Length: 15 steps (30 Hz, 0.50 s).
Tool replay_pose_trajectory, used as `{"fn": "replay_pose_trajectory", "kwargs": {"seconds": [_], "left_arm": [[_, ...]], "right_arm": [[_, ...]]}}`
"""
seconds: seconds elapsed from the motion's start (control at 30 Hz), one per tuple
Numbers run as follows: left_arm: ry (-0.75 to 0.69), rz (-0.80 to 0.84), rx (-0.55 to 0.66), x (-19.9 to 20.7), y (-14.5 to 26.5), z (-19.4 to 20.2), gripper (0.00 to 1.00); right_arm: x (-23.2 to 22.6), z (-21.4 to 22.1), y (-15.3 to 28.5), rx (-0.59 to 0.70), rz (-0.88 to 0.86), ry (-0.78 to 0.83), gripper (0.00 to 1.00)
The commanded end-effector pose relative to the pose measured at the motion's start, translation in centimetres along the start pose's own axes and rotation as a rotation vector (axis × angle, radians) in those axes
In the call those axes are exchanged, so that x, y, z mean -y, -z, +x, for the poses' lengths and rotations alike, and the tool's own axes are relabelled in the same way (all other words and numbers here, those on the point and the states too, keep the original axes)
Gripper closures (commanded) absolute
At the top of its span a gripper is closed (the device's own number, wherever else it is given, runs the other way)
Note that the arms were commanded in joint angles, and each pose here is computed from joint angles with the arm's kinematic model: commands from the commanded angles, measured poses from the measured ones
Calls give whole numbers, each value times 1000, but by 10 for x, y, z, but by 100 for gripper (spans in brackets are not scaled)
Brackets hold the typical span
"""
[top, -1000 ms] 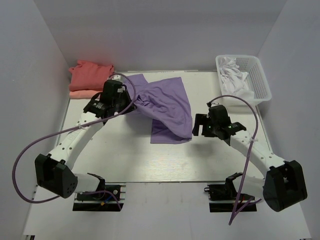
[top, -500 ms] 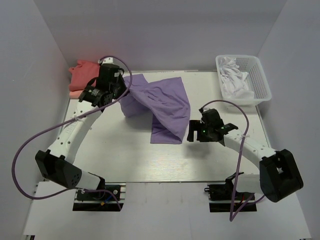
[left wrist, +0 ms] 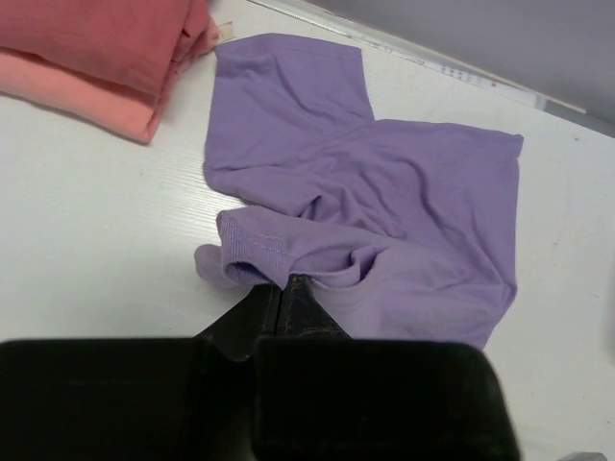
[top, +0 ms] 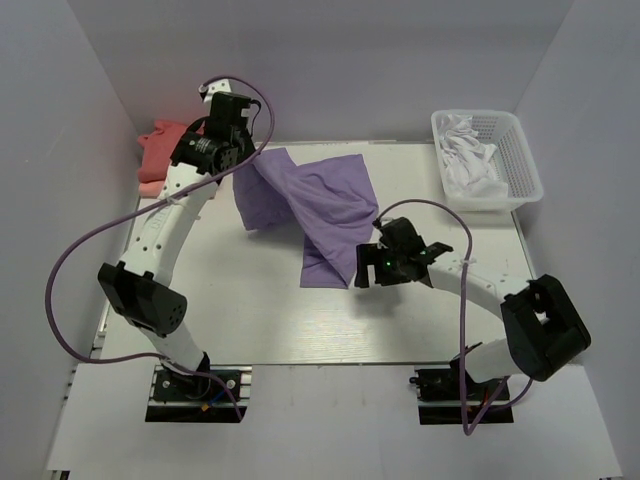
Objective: Fold and stack the t-shirts
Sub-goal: Flatten out the tshirt
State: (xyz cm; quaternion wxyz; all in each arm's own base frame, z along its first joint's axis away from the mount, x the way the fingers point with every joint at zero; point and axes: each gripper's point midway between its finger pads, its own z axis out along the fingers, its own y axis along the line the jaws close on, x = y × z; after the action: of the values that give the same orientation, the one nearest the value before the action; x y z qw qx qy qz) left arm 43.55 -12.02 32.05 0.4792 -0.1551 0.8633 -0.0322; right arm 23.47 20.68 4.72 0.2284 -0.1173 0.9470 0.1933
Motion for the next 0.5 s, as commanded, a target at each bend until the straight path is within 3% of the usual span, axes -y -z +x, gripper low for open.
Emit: {"fn": "replay_pose_trajectory", "kwargs": {"seconds": [0.0, 0.3, 0.4, 0.47], "left_arm": [[3, -42, 57, -12, 13, -20, 100], [-38, 57, 53, 8, 5, -25, 100], [-43, 109, 54, 17, 6, -26, 100], [-34, 45, 99, 6, 12, -41, 100]], "right_arm": [[-29, -25, -2, 48, -57, 48, 10], [-116, -48, 19, 178, -262, 374, 10], [-142, -49, 18, 169, -326, 425, 10], [-150, -42, 5, 123, -325, 449, 10]]}}
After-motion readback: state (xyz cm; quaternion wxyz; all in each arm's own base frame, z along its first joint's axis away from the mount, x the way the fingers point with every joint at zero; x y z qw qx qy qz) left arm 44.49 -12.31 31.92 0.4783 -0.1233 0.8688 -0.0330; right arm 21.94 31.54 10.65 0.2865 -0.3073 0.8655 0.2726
